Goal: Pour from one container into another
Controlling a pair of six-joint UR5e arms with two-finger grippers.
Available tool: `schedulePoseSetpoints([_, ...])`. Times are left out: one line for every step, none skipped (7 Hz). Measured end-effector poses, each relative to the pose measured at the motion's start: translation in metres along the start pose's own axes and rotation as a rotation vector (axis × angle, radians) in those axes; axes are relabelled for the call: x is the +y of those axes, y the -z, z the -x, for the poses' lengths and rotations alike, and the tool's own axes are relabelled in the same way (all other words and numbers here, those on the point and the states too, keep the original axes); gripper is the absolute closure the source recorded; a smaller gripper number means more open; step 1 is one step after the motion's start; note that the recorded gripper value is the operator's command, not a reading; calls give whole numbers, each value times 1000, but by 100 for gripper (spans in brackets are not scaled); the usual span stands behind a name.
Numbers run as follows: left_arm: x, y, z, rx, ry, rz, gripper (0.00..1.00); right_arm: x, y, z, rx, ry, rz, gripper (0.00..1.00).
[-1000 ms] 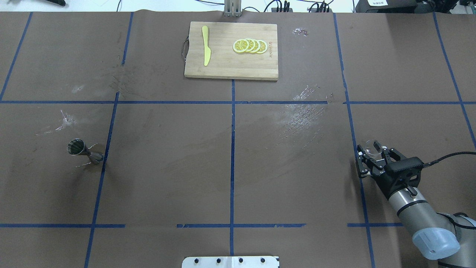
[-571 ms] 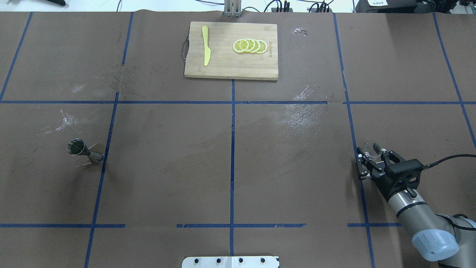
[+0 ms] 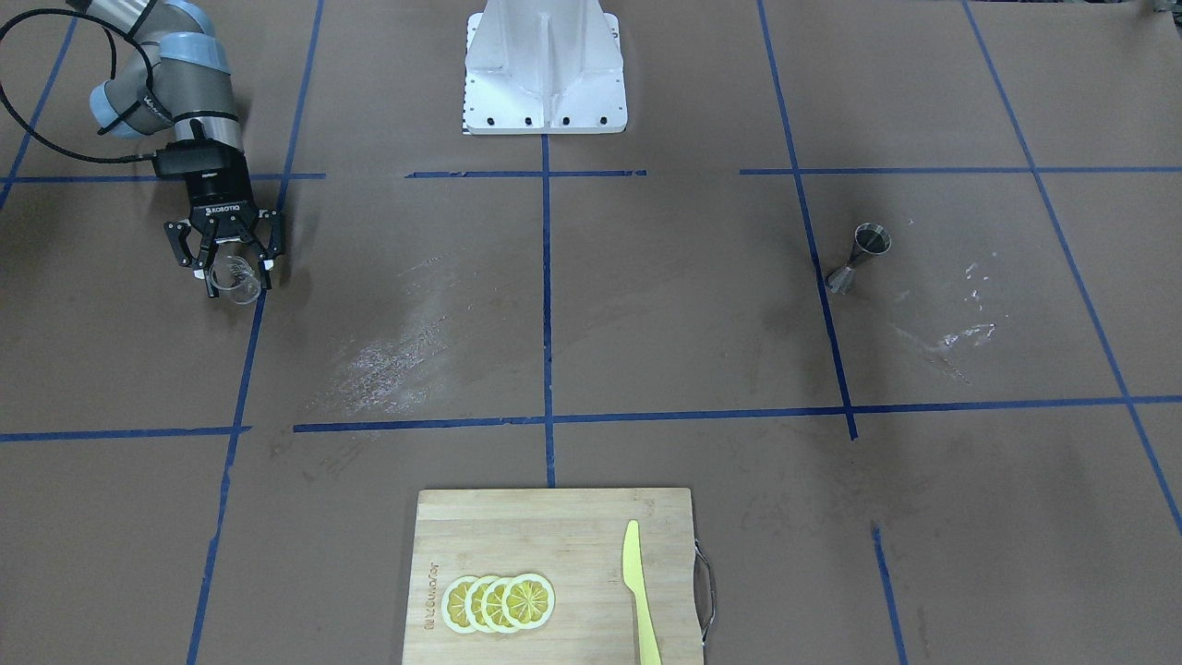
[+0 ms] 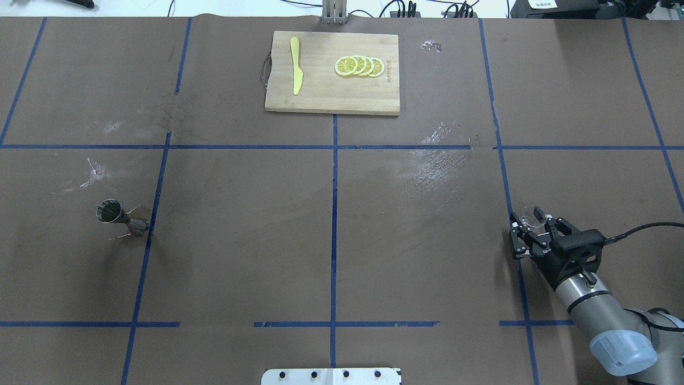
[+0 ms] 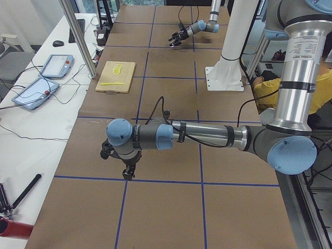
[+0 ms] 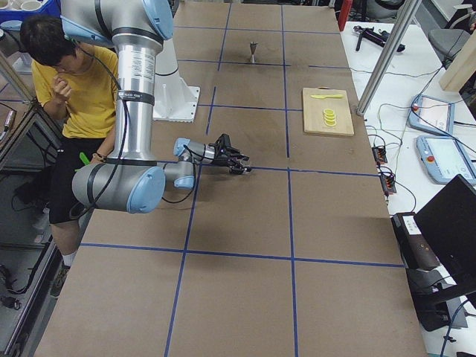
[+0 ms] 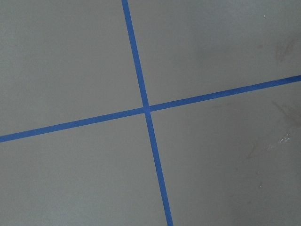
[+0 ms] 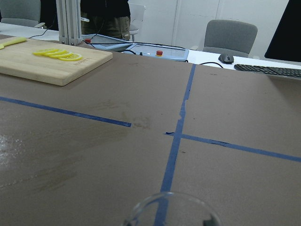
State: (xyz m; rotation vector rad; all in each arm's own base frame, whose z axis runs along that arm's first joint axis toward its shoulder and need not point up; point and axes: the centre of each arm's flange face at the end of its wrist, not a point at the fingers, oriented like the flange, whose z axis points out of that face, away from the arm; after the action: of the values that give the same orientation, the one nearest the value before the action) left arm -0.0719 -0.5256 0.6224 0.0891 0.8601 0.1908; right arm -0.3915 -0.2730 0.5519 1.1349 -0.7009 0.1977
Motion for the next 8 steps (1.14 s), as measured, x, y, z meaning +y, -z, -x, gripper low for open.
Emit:
schedulePoseSetpoints([0,0,0,-1,1,1,0,0,0,1,-2,-1,0,0])
schedulePoseSetpoints([1,0,1,-2,1,1,0,-1,0,2,-3,-3,0,0])
schedulePoseSetpoints([1,0,0,-3,0,0,0,-2,0,2,-3,-6,-3,0])
schedulePoseSetpoints([0,1,-1,-4,-1,-1,0,-4,1,2,-3,-9,-8,0])
schedulePoseSetpoints([0,1,-1,-5,-2,-2,0,-10,3,3,-3,-14,-19,0])
schedulePoseSetpoints([0,2,-1,-4,-3,-2,0,-23,6,6,-7,-26,-36,0])
schedulePoseSetpoints([0,2,-2,-3,-4,-3,0,-43,10,10,-14,-39,-56,0])
schedulePoseSetpoints([-1,2,-2,-1,-4,-4,0,-65,10,9,-20,-44,-62,0])
